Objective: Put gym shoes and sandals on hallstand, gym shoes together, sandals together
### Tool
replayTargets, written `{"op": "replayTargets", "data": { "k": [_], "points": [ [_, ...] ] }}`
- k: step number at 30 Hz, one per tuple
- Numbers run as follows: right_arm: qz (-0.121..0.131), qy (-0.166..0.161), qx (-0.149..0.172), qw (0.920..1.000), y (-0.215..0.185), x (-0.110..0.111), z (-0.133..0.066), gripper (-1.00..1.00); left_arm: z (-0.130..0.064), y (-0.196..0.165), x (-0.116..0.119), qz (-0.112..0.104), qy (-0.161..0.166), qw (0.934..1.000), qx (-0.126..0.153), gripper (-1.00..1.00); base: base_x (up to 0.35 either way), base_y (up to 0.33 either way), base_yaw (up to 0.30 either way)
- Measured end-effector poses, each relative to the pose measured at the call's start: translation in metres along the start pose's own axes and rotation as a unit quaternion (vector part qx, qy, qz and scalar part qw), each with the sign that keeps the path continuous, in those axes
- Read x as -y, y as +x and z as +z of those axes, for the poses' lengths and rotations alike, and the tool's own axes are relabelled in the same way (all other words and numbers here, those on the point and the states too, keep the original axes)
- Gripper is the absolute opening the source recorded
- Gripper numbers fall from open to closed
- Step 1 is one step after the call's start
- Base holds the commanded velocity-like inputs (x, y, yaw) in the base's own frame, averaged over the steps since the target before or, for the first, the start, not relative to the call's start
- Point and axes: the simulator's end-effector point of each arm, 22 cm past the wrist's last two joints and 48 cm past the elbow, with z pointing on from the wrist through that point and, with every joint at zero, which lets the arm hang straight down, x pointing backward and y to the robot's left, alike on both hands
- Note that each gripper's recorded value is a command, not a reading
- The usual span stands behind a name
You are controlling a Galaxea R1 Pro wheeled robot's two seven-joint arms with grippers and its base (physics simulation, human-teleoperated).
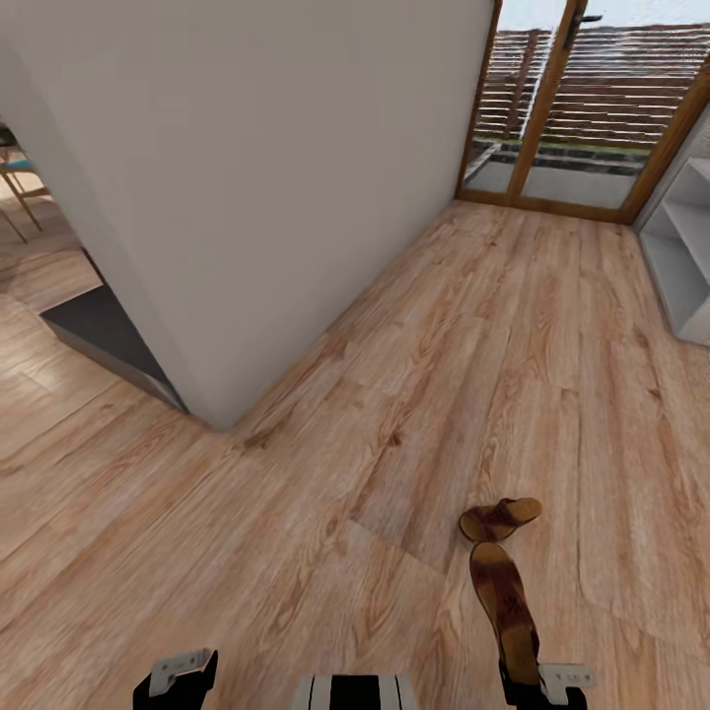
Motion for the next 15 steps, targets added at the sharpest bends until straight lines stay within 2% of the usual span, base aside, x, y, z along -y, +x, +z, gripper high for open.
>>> {"op": "replayTargets", "data": {
  "k": [15],
  "points": [
    [0.005, 0.002, 0.028, 0.9996, -0.026, 0.001, -0.007, -1.00, -0.007, -0.039, 0.005, -0.006, 0.006, 0.9991, 0.040, 1.00, 0.000, 0.000, 0.000]
  ]
}}
